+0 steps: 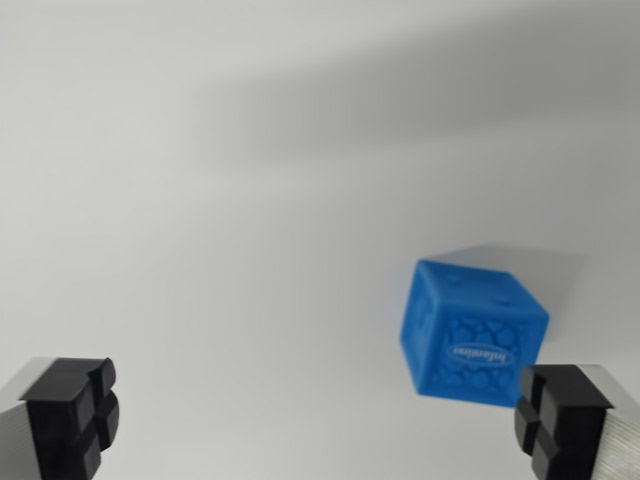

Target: Stack cube

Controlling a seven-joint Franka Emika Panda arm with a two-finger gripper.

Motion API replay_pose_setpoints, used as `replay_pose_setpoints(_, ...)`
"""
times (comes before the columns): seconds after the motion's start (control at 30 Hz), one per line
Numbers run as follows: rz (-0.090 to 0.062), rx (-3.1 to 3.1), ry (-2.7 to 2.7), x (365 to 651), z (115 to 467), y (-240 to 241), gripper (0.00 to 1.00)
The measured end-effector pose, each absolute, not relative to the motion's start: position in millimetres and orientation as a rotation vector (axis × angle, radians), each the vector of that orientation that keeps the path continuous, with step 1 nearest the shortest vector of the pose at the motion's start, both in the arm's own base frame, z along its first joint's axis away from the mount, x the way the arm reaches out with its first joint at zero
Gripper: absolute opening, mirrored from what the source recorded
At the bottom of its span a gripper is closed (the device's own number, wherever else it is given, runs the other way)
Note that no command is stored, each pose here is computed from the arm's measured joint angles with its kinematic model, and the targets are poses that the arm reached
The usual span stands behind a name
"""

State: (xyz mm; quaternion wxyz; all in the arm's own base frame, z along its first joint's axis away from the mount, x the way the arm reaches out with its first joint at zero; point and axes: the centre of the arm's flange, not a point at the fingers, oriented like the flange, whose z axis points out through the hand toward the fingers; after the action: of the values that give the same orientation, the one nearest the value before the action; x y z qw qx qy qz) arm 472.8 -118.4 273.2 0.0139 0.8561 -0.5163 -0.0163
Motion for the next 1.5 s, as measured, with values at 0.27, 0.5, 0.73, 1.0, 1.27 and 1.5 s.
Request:
replay_pose_setpoints(0.27, -0.039, 2.646, -1.653, 450.5, 253.2, -131.4, 1.00)
replay_pose_setpoints(0.5, -0.030, 2.630, -1.688, 433.0, 235.9, -141.6, 1.00)
replay_pose_setpoints(0.73, -0.021, 2.612, -1.727, 413.8, 216.8, -153.0, 1.00)
replay_pose_setpoints(1.0, -0.012, 2.588, -1.772, 391.2, 194.0, -166.6, 1.00)
replay_pose_setpoints(1.27, -0.006, 2.575, -1.795, 380.0, 168.1, -173.8, 1.00)
replay_pose_setpoints(1.5, -0.014, 2.576, -1.790, 379.8, 136.9, -172.0, 1.00)
